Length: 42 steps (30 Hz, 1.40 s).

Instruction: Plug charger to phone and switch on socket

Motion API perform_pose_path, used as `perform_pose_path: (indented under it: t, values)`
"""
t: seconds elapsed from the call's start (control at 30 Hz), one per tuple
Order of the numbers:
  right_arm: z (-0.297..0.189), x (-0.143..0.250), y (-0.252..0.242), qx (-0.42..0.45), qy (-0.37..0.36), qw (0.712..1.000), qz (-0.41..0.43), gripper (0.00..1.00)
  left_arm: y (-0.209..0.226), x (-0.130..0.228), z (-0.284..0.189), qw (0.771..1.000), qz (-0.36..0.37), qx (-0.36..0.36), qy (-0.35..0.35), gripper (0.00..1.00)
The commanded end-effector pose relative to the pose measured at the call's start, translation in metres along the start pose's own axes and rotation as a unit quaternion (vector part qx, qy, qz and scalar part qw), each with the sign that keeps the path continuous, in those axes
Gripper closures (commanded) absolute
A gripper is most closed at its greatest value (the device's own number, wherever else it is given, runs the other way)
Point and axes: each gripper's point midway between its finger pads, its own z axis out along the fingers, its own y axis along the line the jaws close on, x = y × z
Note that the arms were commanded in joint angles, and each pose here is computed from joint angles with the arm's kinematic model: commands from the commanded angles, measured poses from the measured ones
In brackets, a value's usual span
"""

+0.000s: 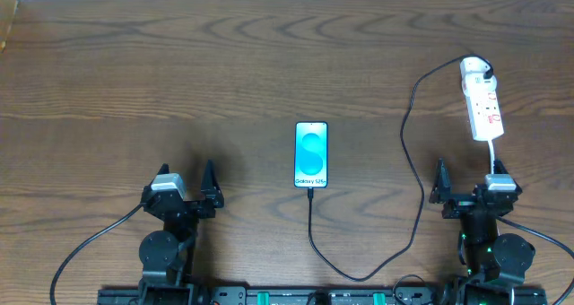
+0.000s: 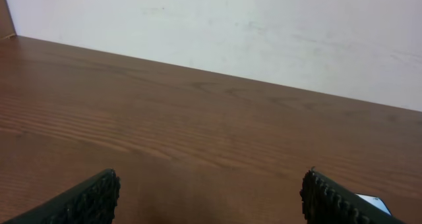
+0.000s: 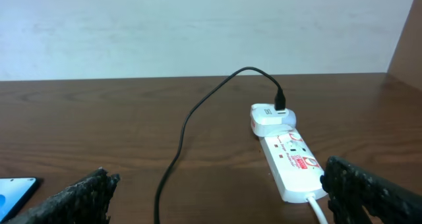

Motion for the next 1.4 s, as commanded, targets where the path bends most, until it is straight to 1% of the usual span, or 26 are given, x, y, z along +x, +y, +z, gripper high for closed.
perform_pose_path:
  t: [0.0, 1.0, 1.2, 1.37]
  values:
    - [0.000, 0.000, -0.002, 0.007, 0.000, 1.000, -0.008, 0.01, 0.006, 0.017, 0.001, 1.000, 0.009, -0.013, 0.024, 0.12]
    - [0.000, 0.000, 0.000, 0.002, 0.000, 1.000, -0.008, 0.01, 0.006, 0.017, 0.001, 1.000, 0.009, -0.013, 0.024, 0.12]
    - [0.000, 0.000, 0.025, -0.049, -0.001, 0.999, -0.011, 0.01, 0.006, 0.017, 0.001, 1.000, 0.009, -0.013, 0.024, 0.12]
    - [0.000, 0.000, 0.033, -0.064, -0.001, 0.998, -0.012, 0.01, 0.006, 0.017, 0.001, 1.000, 0.009, -0.013, 0.024, 0.12]
